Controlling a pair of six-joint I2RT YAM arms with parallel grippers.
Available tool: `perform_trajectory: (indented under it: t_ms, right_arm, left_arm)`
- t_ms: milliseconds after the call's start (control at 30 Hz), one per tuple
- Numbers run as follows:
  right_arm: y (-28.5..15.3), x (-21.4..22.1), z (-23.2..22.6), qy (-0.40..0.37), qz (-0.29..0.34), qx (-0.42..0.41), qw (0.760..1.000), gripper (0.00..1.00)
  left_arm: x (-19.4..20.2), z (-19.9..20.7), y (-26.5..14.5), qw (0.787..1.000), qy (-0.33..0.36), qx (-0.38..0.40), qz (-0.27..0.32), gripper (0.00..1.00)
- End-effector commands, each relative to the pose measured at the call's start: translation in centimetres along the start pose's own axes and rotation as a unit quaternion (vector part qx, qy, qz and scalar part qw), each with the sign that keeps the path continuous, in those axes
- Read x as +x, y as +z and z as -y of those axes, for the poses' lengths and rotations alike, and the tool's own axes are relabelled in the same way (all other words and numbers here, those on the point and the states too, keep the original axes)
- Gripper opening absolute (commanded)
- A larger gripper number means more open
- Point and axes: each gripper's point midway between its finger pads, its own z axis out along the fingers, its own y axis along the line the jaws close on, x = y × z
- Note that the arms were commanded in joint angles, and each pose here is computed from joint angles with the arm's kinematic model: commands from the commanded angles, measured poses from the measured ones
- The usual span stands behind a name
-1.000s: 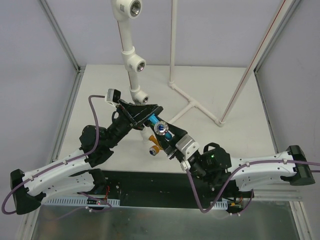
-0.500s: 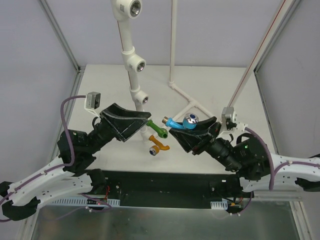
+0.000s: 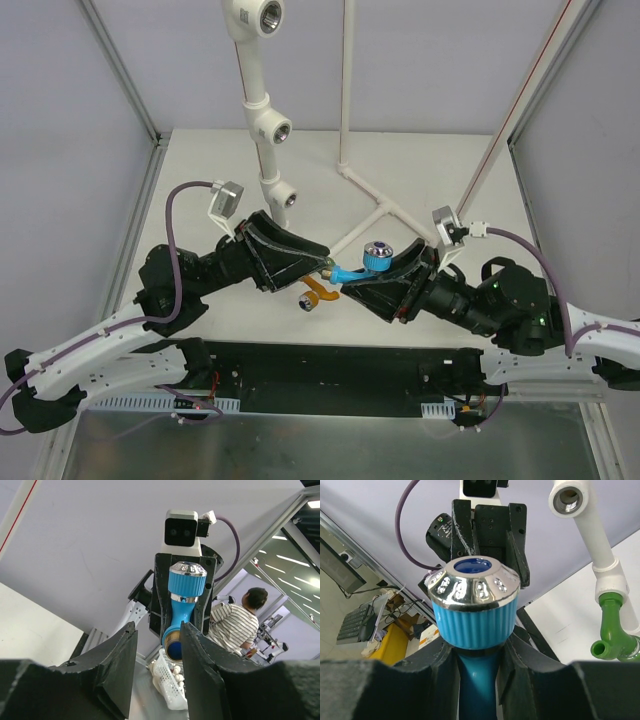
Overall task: Install the water faucets
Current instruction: Adjust the water faucet.
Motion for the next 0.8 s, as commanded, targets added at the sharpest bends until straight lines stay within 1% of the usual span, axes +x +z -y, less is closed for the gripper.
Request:
perform_trajectory:
  t_ms: [0,167,233,333,400,500,633,767]
  right_arm:
    - [-1.1,-2.7,-1.3,0.029,0.036,-0.018,0.999,0.00]
    - [-0.9,-2.7,-0.5,0.018,0.041,-0.003,0.999,0.00]
    - [-0.9,-2.7,-0.4,0.018,0.042,0.000,0.999,0.00]
    - [-0.9,-2.7,-0.2,0.016,0.045,0.004,0.999,0.00]
    - [-0.9,-2.7,-0.2,0.017,0.046,0.005,0.999,0.00]
    - [-1.0,-2.8,0.1,0.015,0.050,0.009,0.999,0.00]
    - [-1.1,-2.9,0.5,0.011,0.056,0.016,0.998,0.00]
    - [-1.2,-3.0,0.8,0.008,0.060,0.023,0.998,0.00]
  left_arm:
    - [-1.0,3.1,-0.2,0.998,0.008,0.054,0.006,0.42]
    - [-1.1,3.1,-0.1,0.998,-0.004,0.054,0.009,0.62]
    - [-1.1,3.2,0.0,0.998,-0.010,0.059,0.009,0.63]
    - [-1.0,3.1,0.3,0.998,-0.016,0.060,0.006,0.63]
    - [-0.8,2.9,0.5,0.998,-0.020,0.059,0.004,0.61]
    - [-0.7,2.9,0.9,0.998,-0.026,0.065,-0.001,0.54]
    - [-0.5,2.9,1.3,0.997,-0.033,0.068,-0.007,0.47]
    - [-0.4,2.9,1.4,0.997,-0.039,0.071,-0.009,0.47]
